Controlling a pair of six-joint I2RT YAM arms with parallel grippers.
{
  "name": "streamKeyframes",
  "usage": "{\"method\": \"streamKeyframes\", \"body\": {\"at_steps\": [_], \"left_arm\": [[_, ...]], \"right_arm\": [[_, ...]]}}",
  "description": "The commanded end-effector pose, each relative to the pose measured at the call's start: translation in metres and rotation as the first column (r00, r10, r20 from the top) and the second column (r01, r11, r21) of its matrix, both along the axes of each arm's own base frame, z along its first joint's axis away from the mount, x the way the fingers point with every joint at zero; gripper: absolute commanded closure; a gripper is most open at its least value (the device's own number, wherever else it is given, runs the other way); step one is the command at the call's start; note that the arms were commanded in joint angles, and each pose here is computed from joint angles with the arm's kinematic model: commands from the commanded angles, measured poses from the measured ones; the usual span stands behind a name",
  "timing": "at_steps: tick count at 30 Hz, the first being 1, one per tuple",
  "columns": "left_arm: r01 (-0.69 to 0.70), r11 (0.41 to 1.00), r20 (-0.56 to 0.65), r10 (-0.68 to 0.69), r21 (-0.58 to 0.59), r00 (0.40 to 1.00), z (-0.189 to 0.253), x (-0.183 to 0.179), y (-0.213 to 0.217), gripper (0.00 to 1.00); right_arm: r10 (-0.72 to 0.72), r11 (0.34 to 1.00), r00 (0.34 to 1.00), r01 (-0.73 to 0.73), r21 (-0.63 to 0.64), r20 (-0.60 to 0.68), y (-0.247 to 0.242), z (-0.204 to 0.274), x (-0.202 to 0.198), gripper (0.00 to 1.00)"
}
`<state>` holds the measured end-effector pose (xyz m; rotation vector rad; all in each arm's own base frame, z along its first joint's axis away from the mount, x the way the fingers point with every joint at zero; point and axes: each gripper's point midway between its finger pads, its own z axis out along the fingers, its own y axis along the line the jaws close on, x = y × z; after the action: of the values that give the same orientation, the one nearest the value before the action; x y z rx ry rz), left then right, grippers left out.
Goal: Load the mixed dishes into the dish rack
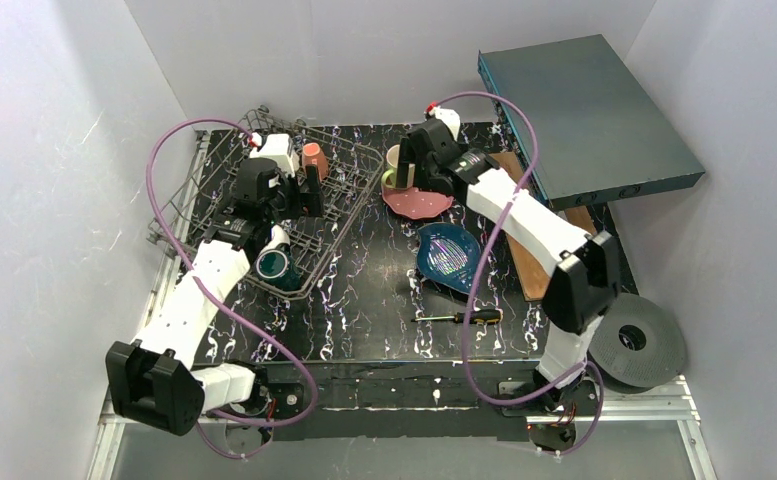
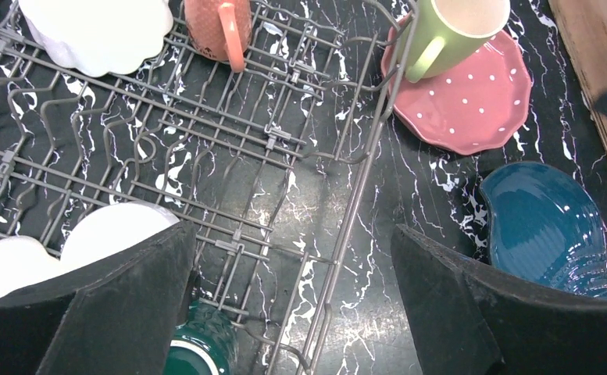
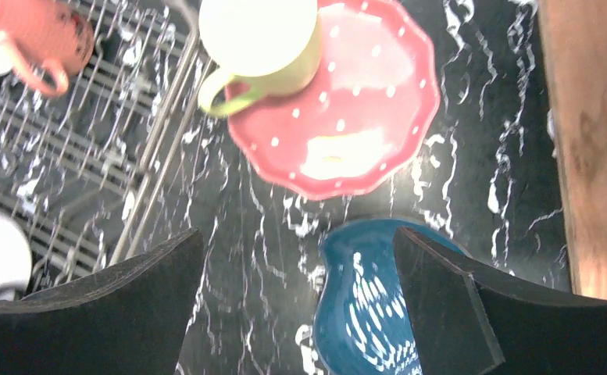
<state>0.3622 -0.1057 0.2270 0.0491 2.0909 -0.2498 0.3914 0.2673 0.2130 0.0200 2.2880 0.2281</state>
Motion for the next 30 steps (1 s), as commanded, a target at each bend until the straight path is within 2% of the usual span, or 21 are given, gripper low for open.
{"method": "streamKeyframes", "body": {"at_steps": [1,7,17,23,30], "left_arm": [[0.007,0.998,0.057,-0.011,0.056,0.998,0.010,-0.006,-0.001,0.05],[0.026,0.998,0.063,-0.030,0.058,0.998,0.013,-0.009,-0.008,0.05],[0.022,0.998,0.053,-0.025,0.066,0.998,0.009,-0.007,-0.007,0.05],[0.024,0.997,0.040,-0.027,0.071,0.999,0.005,-0.005,-0.008,0.05],[0.025,0.997,0.021,-0.027,0.075,0.999,-0.001,-0.002,-0.009,0.05]], "right_arm": [[-0.119,0.988,0.987,0.129,-0.090,0.105,-0.014,0.017,0.043,0.02],[-0.119,0.983,0.972,0.143,-0.112,0.201,-0.008,0.027,0.088,0.00],[-0.044,0.979,0.977,0.083,-0.186,0.208,0.003,0.002,0.137,0.00],[-0.019,0.983,0.981,0.053,-0.174,0.192,0.006,-0.017,0.150,0.15],[0.045,0.989,0.992,-0.028,-0.147,0.118,0.021,-0.056,0.155,0.24]]}}
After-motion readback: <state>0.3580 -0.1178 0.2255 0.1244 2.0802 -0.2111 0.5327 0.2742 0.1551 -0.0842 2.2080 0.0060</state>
